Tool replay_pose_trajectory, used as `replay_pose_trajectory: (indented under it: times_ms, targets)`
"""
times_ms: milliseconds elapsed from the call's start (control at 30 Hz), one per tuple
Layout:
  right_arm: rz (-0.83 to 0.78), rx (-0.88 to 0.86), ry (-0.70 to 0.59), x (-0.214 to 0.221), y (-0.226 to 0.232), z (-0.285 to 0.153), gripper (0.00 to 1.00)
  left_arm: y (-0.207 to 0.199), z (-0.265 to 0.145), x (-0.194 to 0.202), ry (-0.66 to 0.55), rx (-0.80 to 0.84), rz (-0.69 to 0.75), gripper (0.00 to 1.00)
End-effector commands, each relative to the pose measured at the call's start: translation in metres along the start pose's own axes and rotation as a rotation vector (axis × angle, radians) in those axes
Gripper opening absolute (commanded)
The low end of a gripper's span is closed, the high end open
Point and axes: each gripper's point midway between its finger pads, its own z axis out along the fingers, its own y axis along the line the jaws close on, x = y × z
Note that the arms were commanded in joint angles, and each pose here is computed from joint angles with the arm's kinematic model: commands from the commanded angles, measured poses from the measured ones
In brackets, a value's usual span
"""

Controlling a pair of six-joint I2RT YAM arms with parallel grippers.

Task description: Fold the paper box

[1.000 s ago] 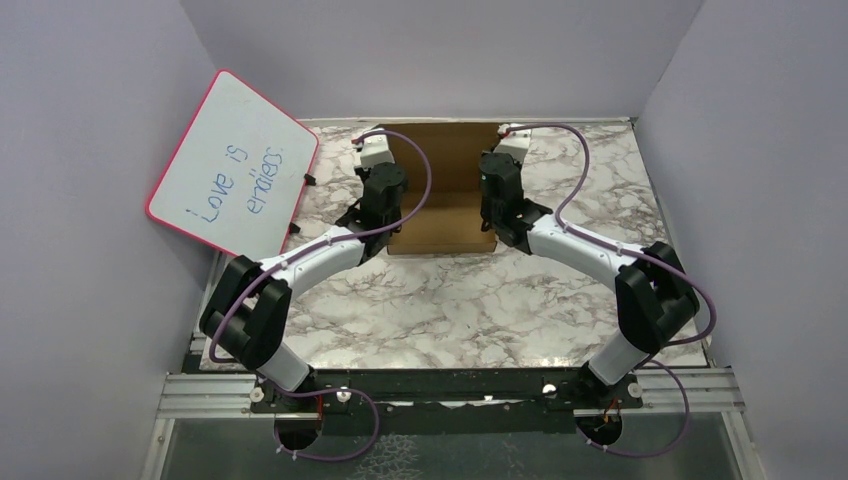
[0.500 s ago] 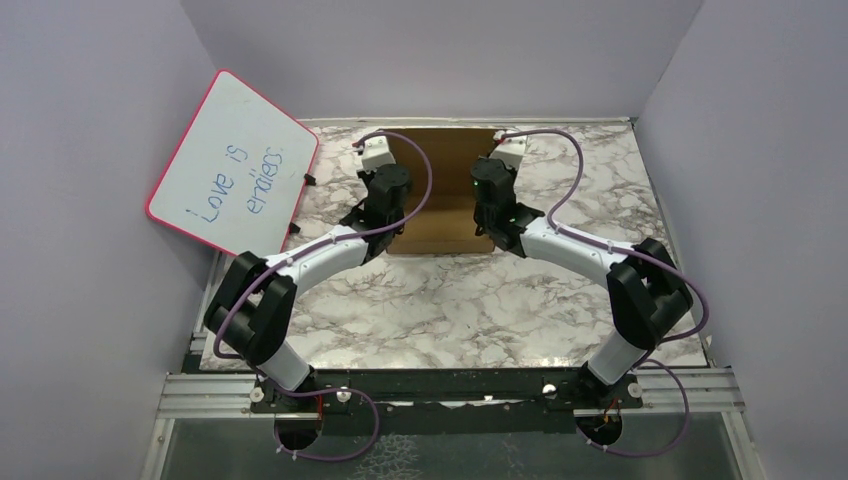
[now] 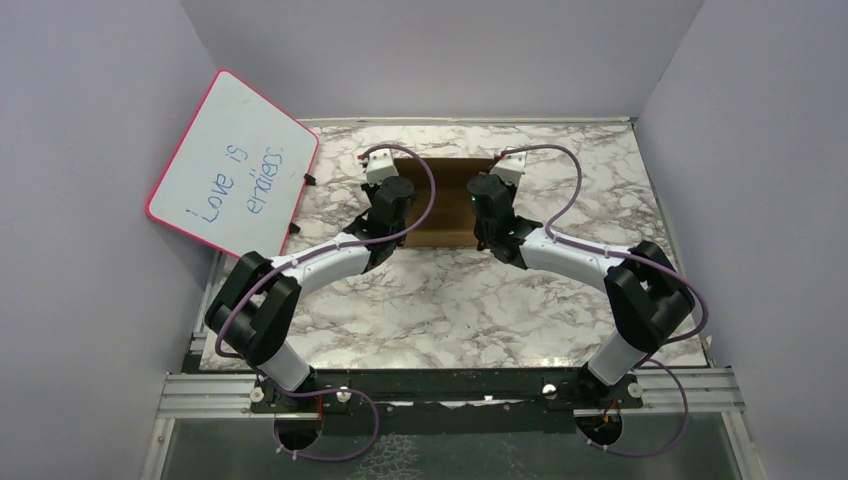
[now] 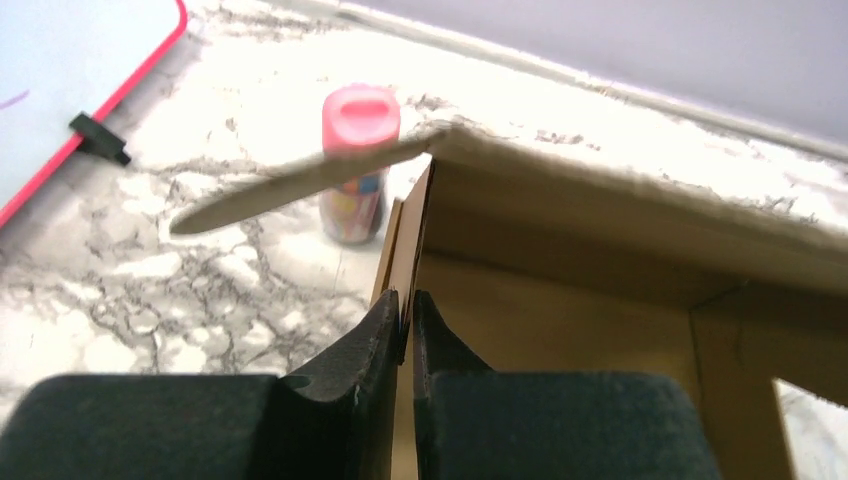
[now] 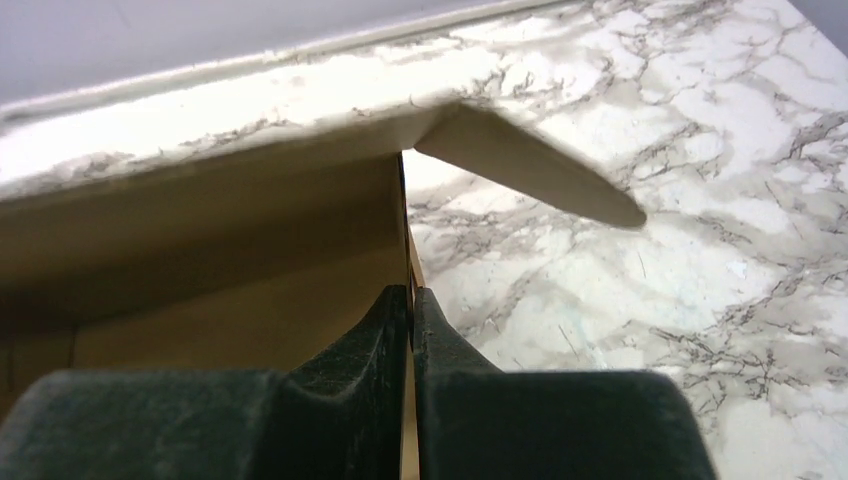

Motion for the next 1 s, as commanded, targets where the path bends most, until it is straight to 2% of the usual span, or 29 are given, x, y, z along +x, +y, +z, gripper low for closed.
replay_pose_trajectory:
  times_ms: [0,167,400,467,700,833,967]
  targets:
    - [0.012,-0.008,0.042,0.018,-0.004,-0.010,0.10,0.002,-0.015,0.002,-0.011,0.006,-0.040,0.11]
    - [0.028,-0.018,0.070,0.031,-0.008,-0.017,0.14,0.014,-0.020,0.019,0.013,-0.014,-0.044,0.13]
    - [0.038,-0.059,0.126,0.050,-0.007,-0.025,0.21,0.024,-0.027,0.031,0.028,-0.024,-0.089,0.26]
    - [0.042,-0.076,0.136,0.052,-0.009,-0.030,0.28,0.027,-0.030,0.031,0.029,-0.021,-0.100,0.31]
    - [0.035,-0.114,0.155,0.052,-0.022,-0.046,0.62,0.024,-0.053,0.033,0.075,0.080,-0.166,0.48]
    - [0.040,-0.139,0.166,0.047,-0.033,-0.059,0.73,0.031,-0.075,0.036,0.141,0.122,-0.183,0.59]
    - [0.016,-0.166,0.165,0.036,-0.047,-0.074,0.78,0.047,-0.099,0.028,0.168,0.145,-0.140,0.74]
